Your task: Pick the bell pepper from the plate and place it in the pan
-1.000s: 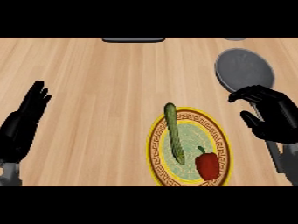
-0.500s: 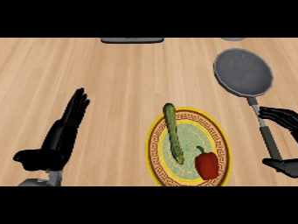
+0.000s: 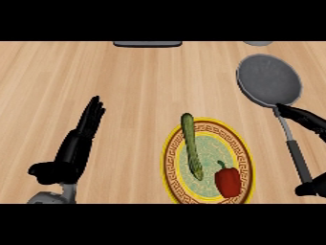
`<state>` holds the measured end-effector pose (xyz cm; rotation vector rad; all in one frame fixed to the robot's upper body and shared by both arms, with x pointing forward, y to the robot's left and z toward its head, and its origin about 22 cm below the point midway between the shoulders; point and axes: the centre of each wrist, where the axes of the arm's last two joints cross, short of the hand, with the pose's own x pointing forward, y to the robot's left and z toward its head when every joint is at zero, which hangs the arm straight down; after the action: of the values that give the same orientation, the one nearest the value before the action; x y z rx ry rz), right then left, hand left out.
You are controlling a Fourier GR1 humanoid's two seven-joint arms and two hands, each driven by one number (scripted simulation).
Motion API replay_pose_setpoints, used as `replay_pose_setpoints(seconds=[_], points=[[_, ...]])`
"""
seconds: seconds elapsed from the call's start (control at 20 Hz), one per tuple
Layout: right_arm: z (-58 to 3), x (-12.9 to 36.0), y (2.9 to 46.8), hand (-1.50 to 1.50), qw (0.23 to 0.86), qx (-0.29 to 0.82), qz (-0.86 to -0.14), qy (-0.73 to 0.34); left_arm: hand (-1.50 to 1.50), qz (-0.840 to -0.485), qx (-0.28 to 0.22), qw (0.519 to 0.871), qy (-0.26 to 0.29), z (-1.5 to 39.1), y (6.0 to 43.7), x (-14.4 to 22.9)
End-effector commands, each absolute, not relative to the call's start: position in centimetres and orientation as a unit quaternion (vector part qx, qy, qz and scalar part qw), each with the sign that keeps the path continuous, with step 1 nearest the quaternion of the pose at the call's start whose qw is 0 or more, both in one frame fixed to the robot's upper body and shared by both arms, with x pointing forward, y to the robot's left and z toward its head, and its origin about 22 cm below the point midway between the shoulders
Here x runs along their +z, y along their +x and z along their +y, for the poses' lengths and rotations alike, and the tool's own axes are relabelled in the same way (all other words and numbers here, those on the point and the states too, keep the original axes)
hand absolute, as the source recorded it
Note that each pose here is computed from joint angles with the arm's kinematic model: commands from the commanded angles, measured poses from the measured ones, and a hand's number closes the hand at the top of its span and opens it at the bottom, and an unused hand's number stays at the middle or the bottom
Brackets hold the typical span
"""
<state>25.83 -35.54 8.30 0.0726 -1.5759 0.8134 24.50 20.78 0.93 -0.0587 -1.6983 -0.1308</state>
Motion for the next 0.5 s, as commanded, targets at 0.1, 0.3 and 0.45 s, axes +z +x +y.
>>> replay_pose_setpoints(seconds=[0.1, 0.3, 0.45], points=[[-30.5, 8.1, 27.0, -1.50, 0.634, 0.473, -0.612, 0.005, 0.00, -0.754, -0.062, 0.653, -0.037, 20.2, 24.5, 0.9], [-28.1, 9.1, 28.6, -1.50, 0.614, 0.559, -0.557, -0.023, 0.00, -0.751, -0.073, 0.655, -0.041, 19.7, 23.9, 0.9], [-25.8, 7.5, 27.6, -1.50, 0.591, 0.616, -0.520, -0.021, 0.00, -0.749, -0.066, 0.658, -0.035, 20.2, 24.6, 1.6]])
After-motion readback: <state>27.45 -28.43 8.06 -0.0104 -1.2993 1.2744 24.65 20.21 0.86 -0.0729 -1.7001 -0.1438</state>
